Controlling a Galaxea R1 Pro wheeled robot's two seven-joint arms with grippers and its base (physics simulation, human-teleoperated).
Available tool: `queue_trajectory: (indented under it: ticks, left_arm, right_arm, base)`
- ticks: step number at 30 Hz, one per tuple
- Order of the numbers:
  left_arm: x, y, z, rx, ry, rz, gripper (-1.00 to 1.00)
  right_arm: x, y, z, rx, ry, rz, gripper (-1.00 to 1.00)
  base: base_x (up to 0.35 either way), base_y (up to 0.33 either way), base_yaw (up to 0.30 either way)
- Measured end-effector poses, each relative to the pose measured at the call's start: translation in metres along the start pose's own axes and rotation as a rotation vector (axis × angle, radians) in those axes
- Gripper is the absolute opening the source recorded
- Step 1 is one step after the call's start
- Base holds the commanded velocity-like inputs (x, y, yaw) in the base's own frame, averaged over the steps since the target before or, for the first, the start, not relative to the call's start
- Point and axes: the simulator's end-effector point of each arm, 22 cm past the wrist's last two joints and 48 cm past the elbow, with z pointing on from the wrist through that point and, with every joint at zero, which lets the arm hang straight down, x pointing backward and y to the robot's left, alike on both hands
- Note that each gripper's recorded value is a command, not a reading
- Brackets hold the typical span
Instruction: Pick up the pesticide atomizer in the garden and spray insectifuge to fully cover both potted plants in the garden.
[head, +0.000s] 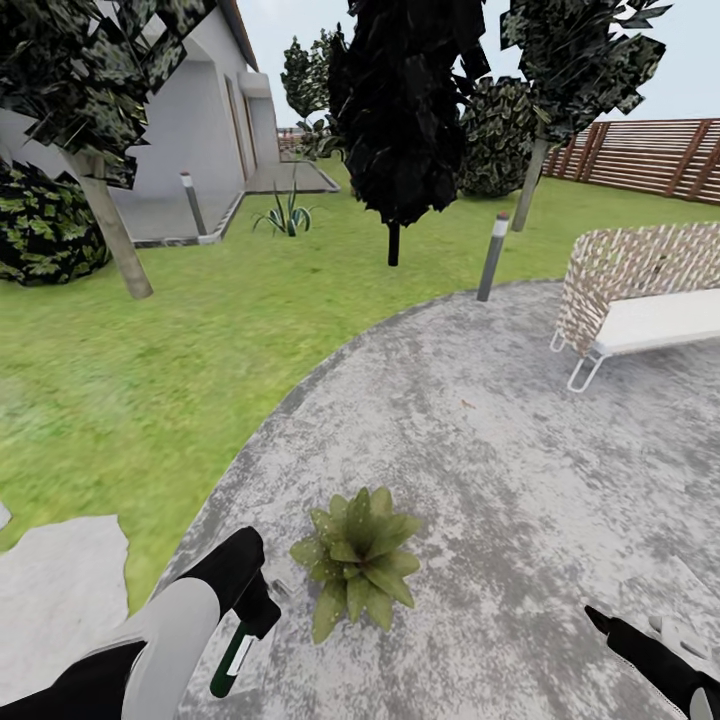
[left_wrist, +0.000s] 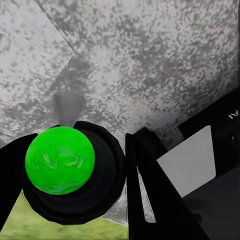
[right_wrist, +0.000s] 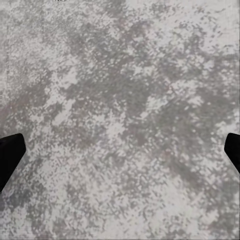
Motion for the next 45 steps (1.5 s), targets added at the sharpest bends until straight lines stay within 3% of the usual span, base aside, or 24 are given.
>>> queue_trajectory:
  ticks: [16,18,25,33,45]
  left_arm:
    - [0.001,-0.001,0.001,0.004,0.003,0.000,-1.00]
    - [0.009,-0.011,0.009,0.027,0.028,0.004,-1.00]
    - [0.011,-0.013,0.011,0.034,0.035,0.007,-1.00]
    - [0.011,-0.014,0.010,0.034,0.033,0.006,-1.00]
    - [0.010,-0.013,0.009,0.032,0.032,0.005,-1.00]
  right_arm:
    - [0.000,0.000,0.000,0.001,0.000,0.001,1.00]
    - [0.000,0.000,0.000,0.000,0.000,0.000,1.00]
    - [0.000,0.000,0.001,0.000,0.000,0.000,1.00]
    - [0.000,0.000,0.000,0.001,0.000,0.000,1.00]
    - [0.000,0.000,0.000,-0.001,0.001,-0.001,1.00]
  base:
    - [0.115,-0.169,0.055]
    - [0.000,0.000,0.000]
    - [-0.258,-0.083,0.091]
    - [-0.116,-0.298,0.230]
    - [0.020,-0.336,0.027]
